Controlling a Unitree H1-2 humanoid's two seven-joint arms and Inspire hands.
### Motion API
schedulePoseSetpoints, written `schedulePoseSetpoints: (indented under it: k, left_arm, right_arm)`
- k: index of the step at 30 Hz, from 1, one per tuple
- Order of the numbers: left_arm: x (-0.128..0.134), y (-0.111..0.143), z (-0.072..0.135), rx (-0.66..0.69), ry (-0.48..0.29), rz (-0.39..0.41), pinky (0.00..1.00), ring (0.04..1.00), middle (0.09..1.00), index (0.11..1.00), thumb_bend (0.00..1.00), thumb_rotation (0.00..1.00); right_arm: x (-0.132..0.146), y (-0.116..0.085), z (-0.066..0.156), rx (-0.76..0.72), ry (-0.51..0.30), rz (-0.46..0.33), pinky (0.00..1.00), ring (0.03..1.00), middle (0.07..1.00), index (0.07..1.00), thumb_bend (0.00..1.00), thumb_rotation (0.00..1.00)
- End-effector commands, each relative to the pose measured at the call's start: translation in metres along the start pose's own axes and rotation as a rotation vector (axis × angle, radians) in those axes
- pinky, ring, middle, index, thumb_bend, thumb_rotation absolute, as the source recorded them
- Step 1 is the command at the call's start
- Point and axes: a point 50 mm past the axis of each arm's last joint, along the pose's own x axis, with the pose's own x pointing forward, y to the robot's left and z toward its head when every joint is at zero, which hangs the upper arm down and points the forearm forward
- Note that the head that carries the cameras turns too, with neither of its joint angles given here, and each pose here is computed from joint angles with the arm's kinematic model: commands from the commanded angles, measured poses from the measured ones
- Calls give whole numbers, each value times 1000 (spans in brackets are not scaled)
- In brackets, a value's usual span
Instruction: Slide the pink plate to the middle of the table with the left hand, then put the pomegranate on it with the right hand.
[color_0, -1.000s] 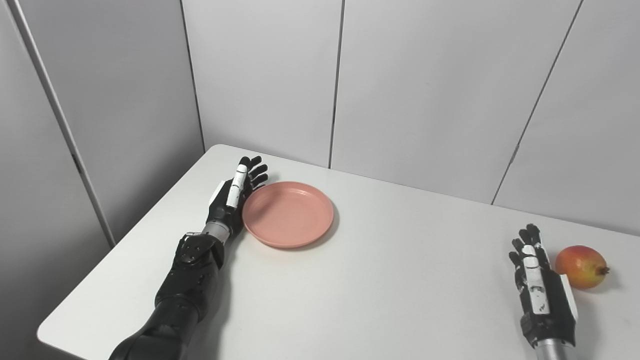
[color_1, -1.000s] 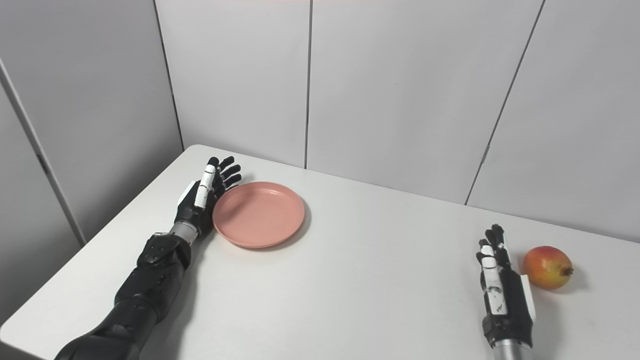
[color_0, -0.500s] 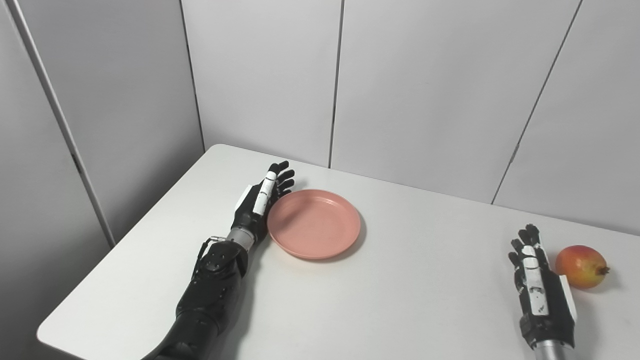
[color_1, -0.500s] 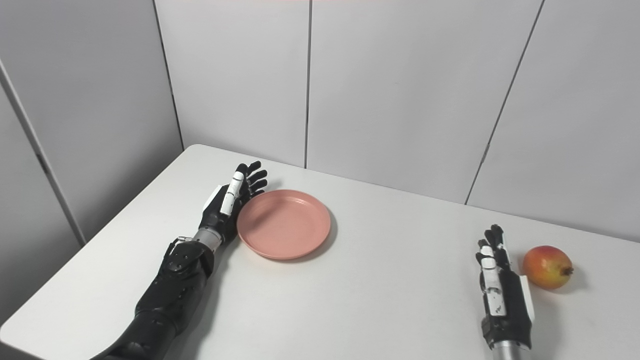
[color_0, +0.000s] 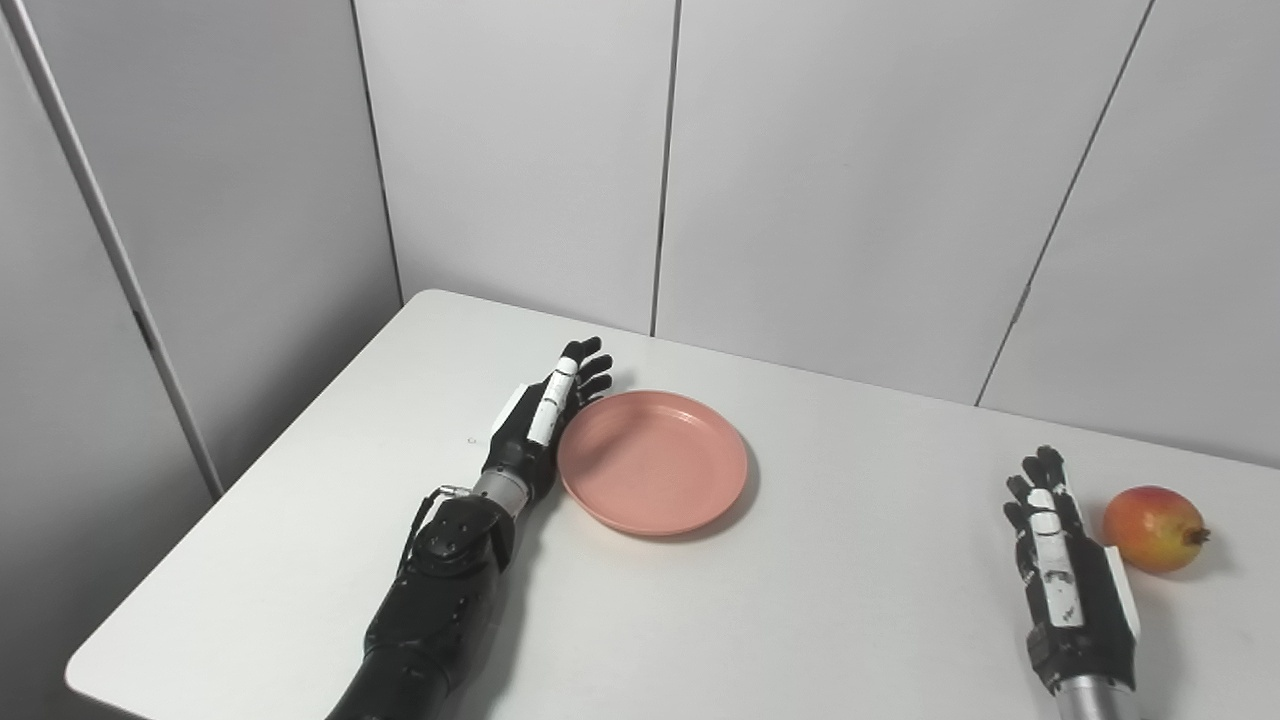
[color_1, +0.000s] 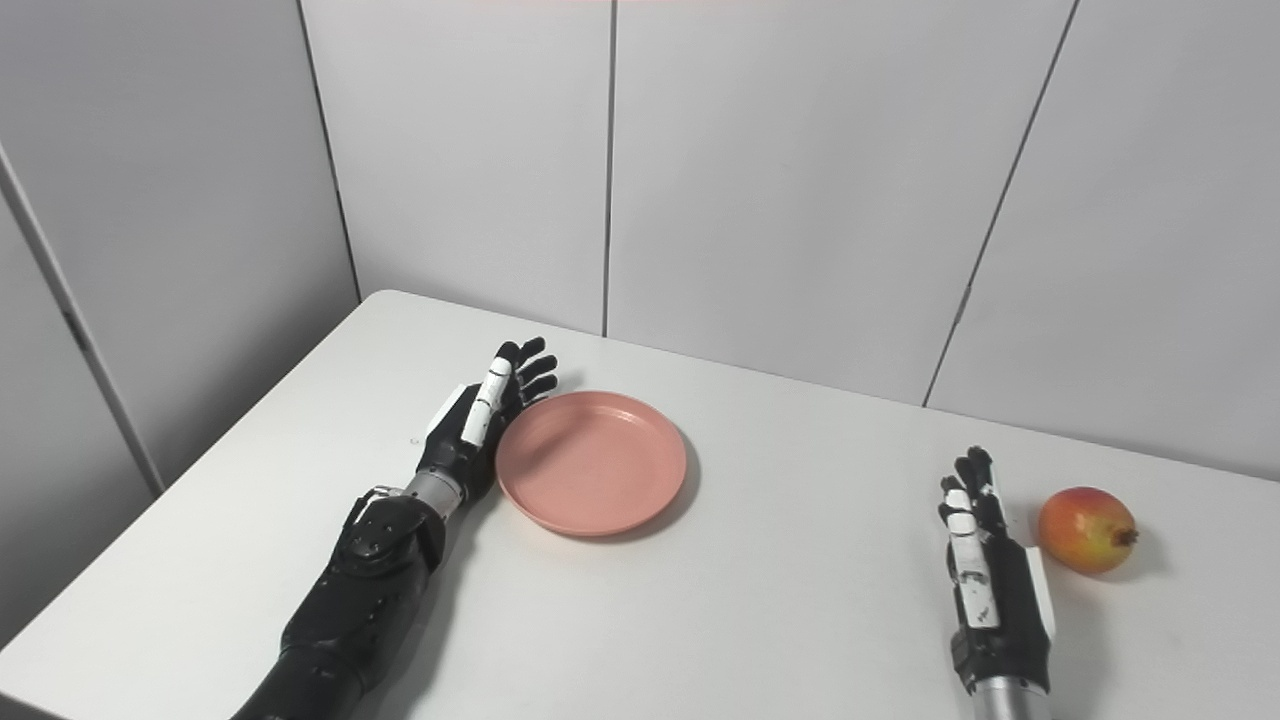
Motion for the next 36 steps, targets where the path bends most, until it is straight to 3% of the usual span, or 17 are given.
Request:
schedulePoseSetpoints:
  k: [1, 7, 10, 24, 36]
  left_arm:
    - [10, -4, 19, 27, -46, -29, 928, 929, 932, 923, 632, 1000]
    - [8, -8, 15, 29, -38, -57, 939, 938, 943, 937, 630, 1000]
    - [6, -12, 15, 31, -36, -68, 920, 940, 946, 941, 622, 1000]
    - [-9, -26, 13, -21, -16, -81, 974, 978, 980, 970, 614, 1000]
    - [-20, -32, 11, -71, -39, -114, 979, 991, 996, 991, 602, 1000]
  right_arm:
    - [15, 7, 13, 0, -45, 14, 1000, 980, 988, 987, 472, 850]
    - [13, 11, 15, -9, -49, 7, 997, 972, 983, 984, 431, 871]
    - [13, 14, 16, -14, -36, 2, 998, 975, 982, 981, 473, 868]
    - [17, 34, 14, -8, -22, 3, 990, 977, 980, 979, 489, 811]
    - [21, 52, 10, -18, -13, -7, 928, 946, 959, 963, 553, 816]
